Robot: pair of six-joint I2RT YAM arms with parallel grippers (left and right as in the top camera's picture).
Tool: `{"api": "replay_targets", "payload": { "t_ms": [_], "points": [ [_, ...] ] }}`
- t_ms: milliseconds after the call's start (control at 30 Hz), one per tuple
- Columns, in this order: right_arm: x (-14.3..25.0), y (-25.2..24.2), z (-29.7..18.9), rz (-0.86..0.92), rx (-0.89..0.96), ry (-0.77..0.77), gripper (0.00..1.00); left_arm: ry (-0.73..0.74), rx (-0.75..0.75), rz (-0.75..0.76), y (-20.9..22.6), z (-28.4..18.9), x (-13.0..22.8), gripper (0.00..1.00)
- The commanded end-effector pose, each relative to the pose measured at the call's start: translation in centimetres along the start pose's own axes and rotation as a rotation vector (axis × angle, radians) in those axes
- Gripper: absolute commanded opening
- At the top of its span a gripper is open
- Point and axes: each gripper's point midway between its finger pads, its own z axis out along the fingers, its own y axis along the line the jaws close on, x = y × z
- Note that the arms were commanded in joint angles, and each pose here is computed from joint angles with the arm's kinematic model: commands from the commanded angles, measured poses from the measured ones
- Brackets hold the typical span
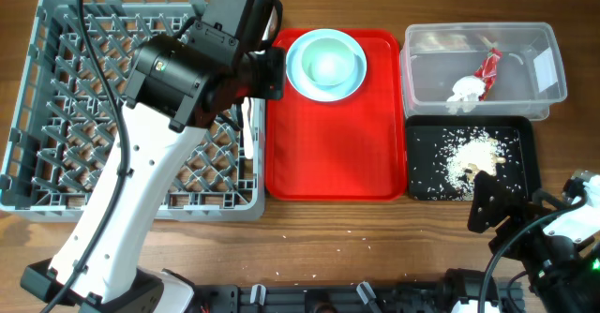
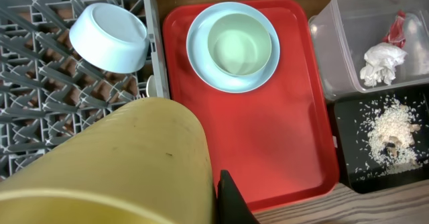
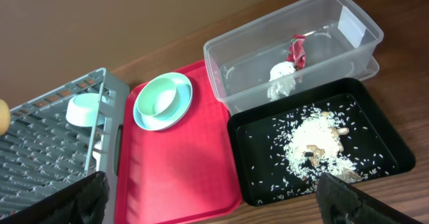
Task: Sort waste into correct bins and load items into the dishwasher rack
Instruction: 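Carry the yellow cup into the rack and release it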
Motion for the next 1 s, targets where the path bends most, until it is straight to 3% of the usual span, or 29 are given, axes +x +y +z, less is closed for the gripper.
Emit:
{"api": "replay_targets", "payload": {
  "t_ms": [0, 300, 533, 967],
  "points": [
    [-0.1, 0.2, -0.1, 0.008, -0.009, -0.005, 1.00, 0.003, -0.019, -0.008, 0.4, 0.5, -0.1, 0.04],
    [-0.1, 0.2, -0.1, 0.008, -0.009, -0.005, 1.00, 0.006, -0.016, -0.014, 0.4, 0.6, -0.1, 0.04],
    [-0.1, 0.2, -0.1, 0.008, -0.009, -0.005, 1.00, 0.070, 0.157, -0.150, 1.3, 0.7, -0.4, 0.04],
    [-0.1, 0.2, -0.1, 0.009, -0.009, -0.005, 1.00, 0.160, 0.166, -0.170, 1.4, 3.2, 0.4, 0.04]
  ]
}}
